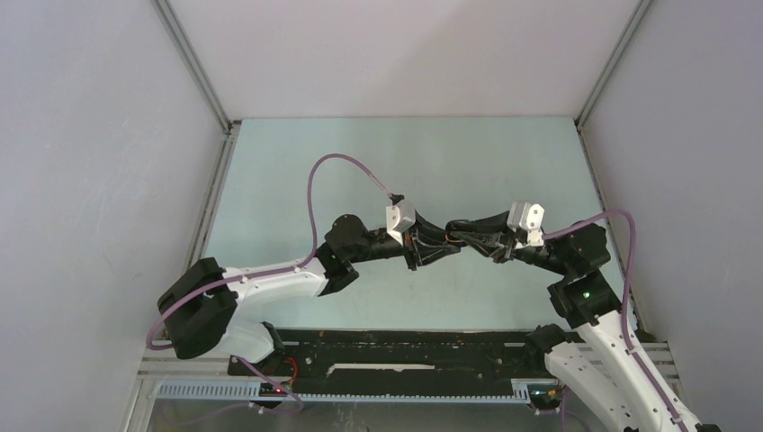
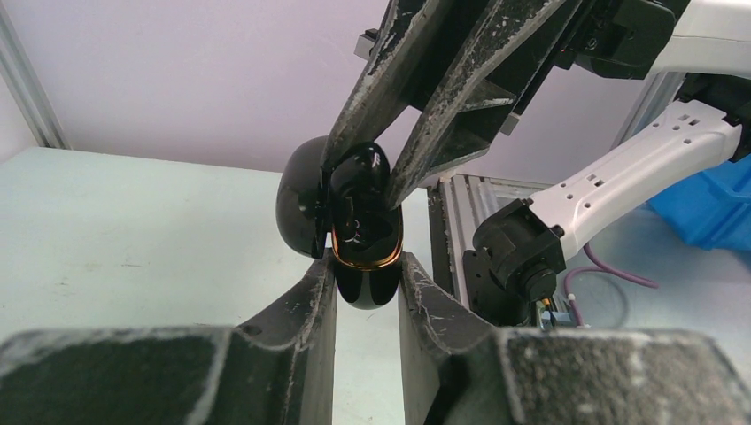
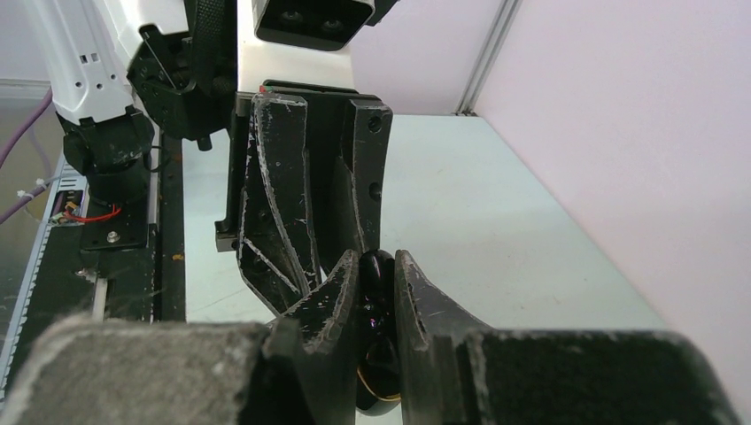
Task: Insert the wireless bluetooth earbuds into the charging case
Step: Place the earbud in the charging case.
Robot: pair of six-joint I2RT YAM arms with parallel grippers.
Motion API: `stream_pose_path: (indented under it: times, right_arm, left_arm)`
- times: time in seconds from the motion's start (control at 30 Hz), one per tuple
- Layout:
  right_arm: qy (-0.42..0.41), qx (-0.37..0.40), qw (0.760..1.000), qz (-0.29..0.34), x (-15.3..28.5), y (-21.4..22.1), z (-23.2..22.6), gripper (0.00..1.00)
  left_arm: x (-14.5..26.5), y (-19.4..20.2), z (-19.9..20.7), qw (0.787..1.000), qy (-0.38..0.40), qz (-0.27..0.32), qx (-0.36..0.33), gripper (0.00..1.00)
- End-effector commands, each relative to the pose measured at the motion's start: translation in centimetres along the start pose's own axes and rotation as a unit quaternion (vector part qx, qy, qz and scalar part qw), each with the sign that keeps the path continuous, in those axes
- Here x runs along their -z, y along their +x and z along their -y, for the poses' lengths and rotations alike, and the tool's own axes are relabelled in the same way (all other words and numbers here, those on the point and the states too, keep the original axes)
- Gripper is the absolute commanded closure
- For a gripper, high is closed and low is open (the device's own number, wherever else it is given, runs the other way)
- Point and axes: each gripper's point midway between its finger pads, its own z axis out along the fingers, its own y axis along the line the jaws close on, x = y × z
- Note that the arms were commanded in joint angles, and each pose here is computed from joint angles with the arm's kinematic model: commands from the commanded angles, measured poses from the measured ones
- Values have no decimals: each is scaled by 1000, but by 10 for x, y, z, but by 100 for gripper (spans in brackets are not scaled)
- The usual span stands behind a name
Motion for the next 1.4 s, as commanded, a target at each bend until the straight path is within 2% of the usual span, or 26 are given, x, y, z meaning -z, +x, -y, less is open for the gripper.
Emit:
stream_pose_path:
  times: [0.0,0.53,1.03,1.37]
  right_arm:
    - [-7,-12,1000,-4,1,2,-6,100]
    - [-1,-7,1000,-22,-5,14,-5,100]
    - [19,-29,999,-8,-11,7,0,100]
    - [27,-16,999,-14,-5,7,-1,100]
  left_arm:
    - [-3,-27,-6,999,-6,38,-15,100]
    - [-2,-27,-4,999,0,38,-16,100]
    - [-1,-25,-4,999,2,37,-17,100]
    - [8,-36,-13,998,-27,62,-11,100]
